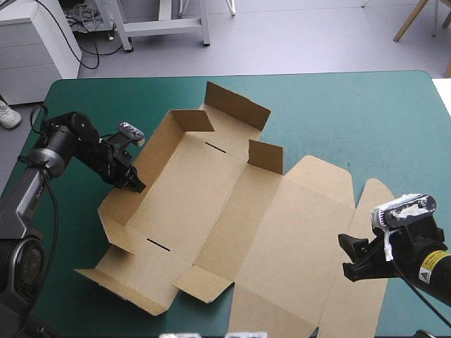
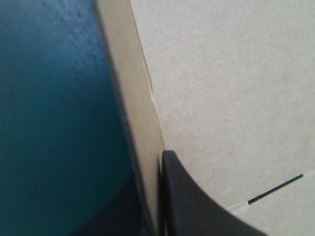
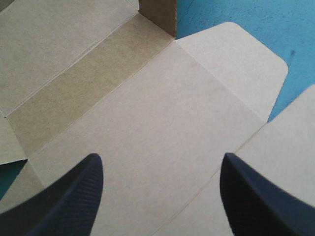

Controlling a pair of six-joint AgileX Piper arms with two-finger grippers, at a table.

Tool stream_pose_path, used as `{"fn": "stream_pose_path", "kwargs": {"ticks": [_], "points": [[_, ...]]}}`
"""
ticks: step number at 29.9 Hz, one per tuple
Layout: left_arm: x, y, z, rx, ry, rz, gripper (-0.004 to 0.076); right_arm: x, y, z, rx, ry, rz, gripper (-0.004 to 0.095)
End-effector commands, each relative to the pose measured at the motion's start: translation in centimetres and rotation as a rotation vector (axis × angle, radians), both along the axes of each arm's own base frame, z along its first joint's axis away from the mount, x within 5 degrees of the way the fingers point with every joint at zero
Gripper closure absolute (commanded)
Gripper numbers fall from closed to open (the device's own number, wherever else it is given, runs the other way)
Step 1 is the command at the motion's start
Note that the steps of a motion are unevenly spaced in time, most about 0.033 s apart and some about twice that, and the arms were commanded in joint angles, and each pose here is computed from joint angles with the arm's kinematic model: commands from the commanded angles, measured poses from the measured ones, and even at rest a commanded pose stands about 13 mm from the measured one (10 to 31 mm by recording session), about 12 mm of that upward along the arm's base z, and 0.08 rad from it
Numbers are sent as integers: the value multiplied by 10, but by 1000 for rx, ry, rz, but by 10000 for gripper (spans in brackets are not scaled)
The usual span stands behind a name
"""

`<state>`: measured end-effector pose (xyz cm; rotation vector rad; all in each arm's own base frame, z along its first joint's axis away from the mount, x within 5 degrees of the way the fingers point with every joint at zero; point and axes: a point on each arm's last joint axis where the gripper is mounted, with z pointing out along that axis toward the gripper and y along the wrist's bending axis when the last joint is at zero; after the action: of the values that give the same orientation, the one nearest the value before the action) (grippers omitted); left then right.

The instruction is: Fold the box

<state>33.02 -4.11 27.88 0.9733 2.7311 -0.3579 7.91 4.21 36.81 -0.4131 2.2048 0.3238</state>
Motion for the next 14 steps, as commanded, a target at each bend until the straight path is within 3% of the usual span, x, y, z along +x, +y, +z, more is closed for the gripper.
{"fn": "stream_pose_path", "kwargs": {"ticks": [1, 9, 14], "points": [[-1, -10, 37, 37, -141, -133, 734, 4, 1, 11, 35, -69, -9, 288], [24, -41, 82, 227, -578, -291, 734, 4, 1, 11, 69, -51, -31, 288], [30, -72, 103, 295, -836, -376, 734, 6, -2, 11, 120, -32, -127, 288]]}}
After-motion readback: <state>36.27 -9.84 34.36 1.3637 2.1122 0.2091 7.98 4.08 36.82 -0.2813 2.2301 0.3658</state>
